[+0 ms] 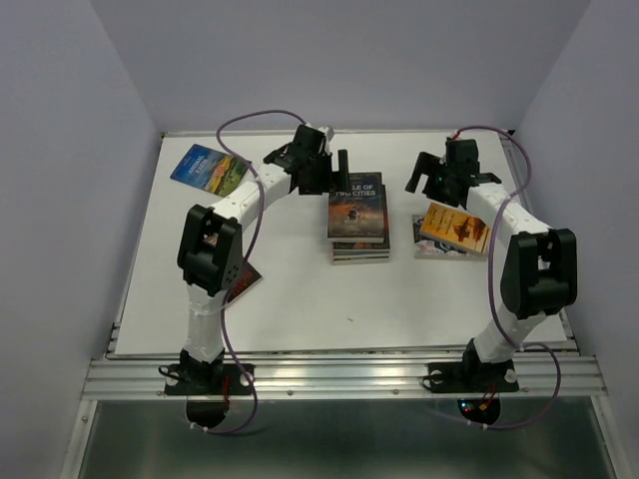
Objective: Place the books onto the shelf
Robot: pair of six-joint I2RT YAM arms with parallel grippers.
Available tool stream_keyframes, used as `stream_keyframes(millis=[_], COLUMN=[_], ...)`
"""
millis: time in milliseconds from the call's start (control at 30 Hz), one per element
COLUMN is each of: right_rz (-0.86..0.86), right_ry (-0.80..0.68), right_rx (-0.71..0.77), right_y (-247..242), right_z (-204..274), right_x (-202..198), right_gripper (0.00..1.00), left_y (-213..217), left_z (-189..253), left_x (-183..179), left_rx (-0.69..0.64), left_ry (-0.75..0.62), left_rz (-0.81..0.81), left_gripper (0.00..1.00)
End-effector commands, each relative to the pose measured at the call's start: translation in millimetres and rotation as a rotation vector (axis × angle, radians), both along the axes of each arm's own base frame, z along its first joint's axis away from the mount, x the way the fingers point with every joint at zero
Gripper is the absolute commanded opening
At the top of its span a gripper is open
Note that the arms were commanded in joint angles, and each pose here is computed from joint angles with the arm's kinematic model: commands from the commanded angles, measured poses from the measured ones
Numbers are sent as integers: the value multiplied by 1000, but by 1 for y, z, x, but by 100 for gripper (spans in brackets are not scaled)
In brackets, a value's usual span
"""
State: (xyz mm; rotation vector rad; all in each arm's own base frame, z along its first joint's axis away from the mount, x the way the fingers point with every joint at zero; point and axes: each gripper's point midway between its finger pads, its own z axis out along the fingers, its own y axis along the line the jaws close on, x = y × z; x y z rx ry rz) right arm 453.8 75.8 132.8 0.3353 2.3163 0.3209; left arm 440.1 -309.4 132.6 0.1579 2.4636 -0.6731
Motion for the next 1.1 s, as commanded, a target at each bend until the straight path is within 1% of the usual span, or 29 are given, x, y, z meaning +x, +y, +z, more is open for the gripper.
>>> stream_keyframes(millis=[0,133,333,533,733,900,1067], right_rz=[13,12,11,8,4,8,8], right_ry=[-42,-25,-18,-9,-12,-14,-10], right_rx=[-22,-32,-36,-42,-44,-39,-38], right_y=[-3,-4,-5,-6,-7,-6,-6], right_z=[16,10,7,4,5,6,4], right_x=[13,14,14,13,12,13,12], right_gripper=[100,100,100,100,100,100,100], left_y=[4,-6,-12,-2,-8,-20,-31], left_z=[46,31,23,10,-9,-8,-9], left_x=[15,23,20,20,15,6,-3], left_rx=[-26,-42,-85,-54,-68,-106,-107], left_ry=[-105,-60,-28,-20,30,32,35], left_rz=[18,0,6,66,53,23,3], left_gripper=[99,99,99,99,99,99,99])
